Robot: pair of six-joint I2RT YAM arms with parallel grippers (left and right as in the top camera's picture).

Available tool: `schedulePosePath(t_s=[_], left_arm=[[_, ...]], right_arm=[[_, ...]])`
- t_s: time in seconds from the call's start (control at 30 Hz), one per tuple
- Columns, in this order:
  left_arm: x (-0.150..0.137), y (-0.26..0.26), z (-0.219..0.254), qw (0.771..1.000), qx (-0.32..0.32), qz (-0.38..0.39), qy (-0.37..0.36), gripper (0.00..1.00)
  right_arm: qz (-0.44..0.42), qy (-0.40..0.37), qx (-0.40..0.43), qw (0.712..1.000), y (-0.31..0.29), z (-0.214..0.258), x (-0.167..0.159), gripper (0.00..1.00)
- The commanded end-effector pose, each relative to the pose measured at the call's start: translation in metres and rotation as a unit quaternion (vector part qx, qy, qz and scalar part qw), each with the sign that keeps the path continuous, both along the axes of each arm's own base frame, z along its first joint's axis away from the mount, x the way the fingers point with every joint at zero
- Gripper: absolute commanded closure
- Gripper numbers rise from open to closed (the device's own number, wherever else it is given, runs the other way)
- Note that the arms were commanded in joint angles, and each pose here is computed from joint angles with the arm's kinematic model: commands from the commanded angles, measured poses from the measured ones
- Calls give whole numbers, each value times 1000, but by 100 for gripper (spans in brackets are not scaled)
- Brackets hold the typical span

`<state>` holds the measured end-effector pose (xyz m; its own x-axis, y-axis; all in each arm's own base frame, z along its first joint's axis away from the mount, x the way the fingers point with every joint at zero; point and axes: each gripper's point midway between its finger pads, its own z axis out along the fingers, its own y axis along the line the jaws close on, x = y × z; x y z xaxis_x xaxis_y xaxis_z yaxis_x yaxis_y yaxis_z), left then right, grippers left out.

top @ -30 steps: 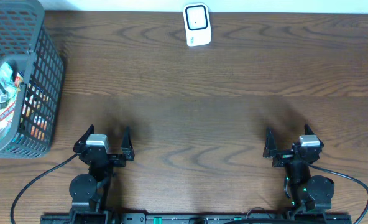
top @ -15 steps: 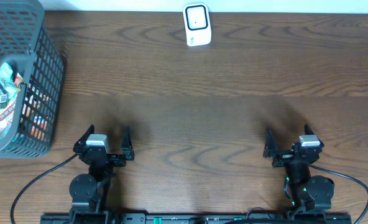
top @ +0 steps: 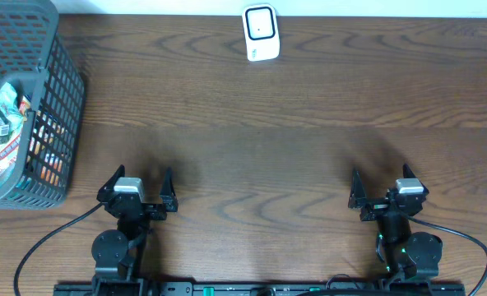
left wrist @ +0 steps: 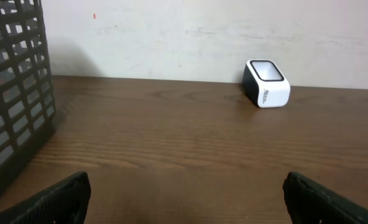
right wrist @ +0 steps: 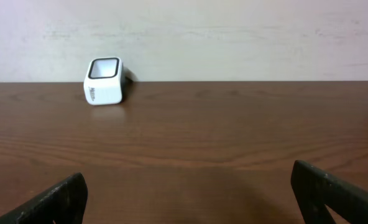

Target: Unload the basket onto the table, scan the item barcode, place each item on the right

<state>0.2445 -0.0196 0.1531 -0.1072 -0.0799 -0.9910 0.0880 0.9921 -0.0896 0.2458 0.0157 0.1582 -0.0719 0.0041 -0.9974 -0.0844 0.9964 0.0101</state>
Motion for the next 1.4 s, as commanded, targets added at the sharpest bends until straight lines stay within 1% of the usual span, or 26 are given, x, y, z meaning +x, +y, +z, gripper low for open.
schedulePosePath(t_s=[0.0, 1.03, 1.07, 1.13, 1.17, 1.2, 1.27, 1.3, 1.37], left_arm=[[-1, 0, -15, 1000, 11, -1, 23, 2], [-1, 0, -15, 1000, 11, -1, 23, 2], [-1, -4, -13, 1000, -4, -12, 22, 2], [-7, -32, -10, 991, -99, -84, 33, 2], [-14, -52, -7, 974, -174, -135, 52, 2], [-15, -55, -3, 967, -206, -143, 55, 2], [-14, -55, 2, 960, -238, -140, 54, 2], [-14, -55, 10, 957, -250, -143, 41, 2], [-17, -61, 39, 946, -274, -174, -6, 2]], right_arm=[[-7, -1, -7, 1000, -3, -1, 0, 1], [-7, -1, -7, 1000, -3, -1, 0, 1], [-7, -1, -7, 1000, -3, -1, 0, 1], [-7, -1, -7, 1000, -3, -1, 0, 1], [-7, -1, -7, 1000, -3, -1, 0, 1], [-7, -1, -7, 1000, -3, -1, 0, 1], [-7, -1, -7, 1000, -3, -1, 0, 1], [-7, -1, -7, 1000, -3, -1, 0, 1], [-7, -1, -7, 1000, -3, -1, 0, 1]])
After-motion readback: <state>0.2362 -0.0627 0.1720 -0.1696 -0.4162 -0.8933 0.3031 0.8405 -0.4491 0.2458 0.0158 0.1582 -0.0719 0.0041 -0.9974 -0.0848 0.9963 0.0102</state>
